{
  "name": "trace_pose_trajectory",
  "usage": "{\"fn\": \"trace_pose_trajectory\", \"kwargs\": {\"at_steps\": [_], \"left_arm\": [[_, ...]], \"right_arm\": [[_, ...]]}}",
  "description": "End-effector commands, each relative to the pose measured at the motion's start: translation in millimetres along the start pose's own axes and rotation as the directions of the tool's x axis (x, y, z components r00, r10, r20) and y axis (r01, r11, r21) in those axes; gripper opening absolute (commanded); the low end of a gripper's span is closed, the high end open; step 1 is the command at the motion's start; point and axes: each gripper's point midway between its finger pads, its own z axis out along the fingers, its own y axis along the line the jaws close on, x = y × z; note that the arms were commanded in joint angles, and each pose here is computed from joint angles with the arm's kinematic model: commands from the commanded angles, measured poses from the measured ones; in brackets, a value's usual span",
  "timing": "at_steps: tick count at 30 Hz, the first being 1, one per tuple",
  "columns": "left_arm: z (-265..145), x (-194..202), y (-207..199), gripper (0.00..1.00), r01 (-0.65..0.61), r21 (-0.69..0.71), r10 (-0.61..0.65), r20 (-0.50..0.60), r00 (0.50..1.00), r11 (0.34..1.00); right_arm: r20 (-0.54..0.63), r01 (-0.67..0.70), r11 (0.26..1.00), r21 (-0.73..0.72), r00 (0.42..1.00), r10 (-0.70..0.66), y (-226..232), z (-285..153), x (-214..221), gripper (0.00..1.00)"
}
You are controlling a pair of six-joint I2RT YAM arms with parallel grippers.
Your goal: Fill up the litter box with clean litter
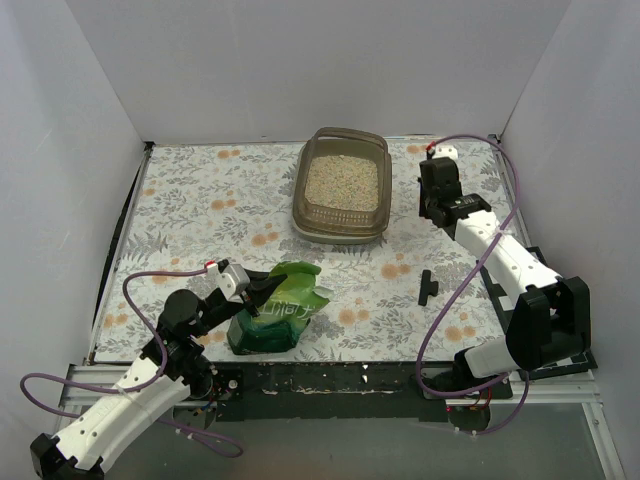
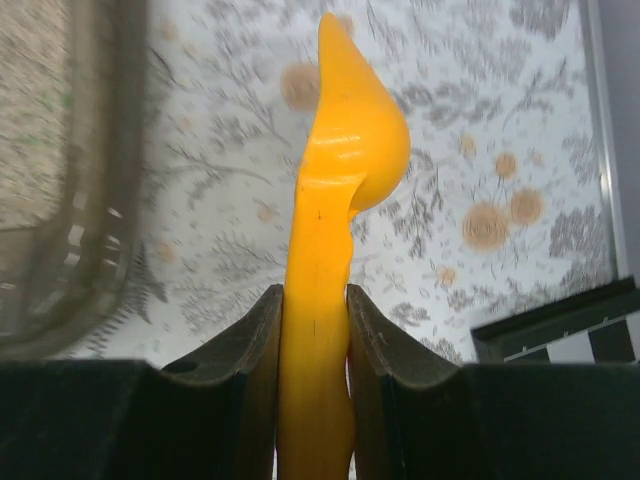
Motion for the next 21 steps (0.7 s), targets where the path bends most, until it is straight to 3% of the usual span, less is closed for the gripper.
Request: {"fn": "trace_pose_trajectory", "kwargs": {"at_steps": [1,12,18,21], "left_arm": [[9.7,-37.8,2.6,0.0,0.006,0.001,-0.006,0.082,0.997,1.0],[48.3,-75.7,2.0,0.0,0.064,0.073,-0.079,0.219,0.972,0.995],[87.8,-78.9,-12.7,0.0,0.049,0.237,-0.098,0.198,0.975,0.97],[102.3,-78.1,-12.9,0.0,0.052,0.276,-0.109,0.197,0.974,0.96]], "right_arm": [[0.042,-0.142,0.989,-0.031,0.989,0.143,-11.3,9.9,12.5,0.01],[-0.021,-0.255,0.966,-0.051,0.967,0.254,-28.8,52.7,55.7,0.01],[-0.168,-0.274,0.958,-0.082,0.952,0.258,-7.2,85.8,80.0,0.01],[-0.238,-0.291,0.954,-0.076,0.934,0.266,0.2,96.5,94.4,0.15]]}}
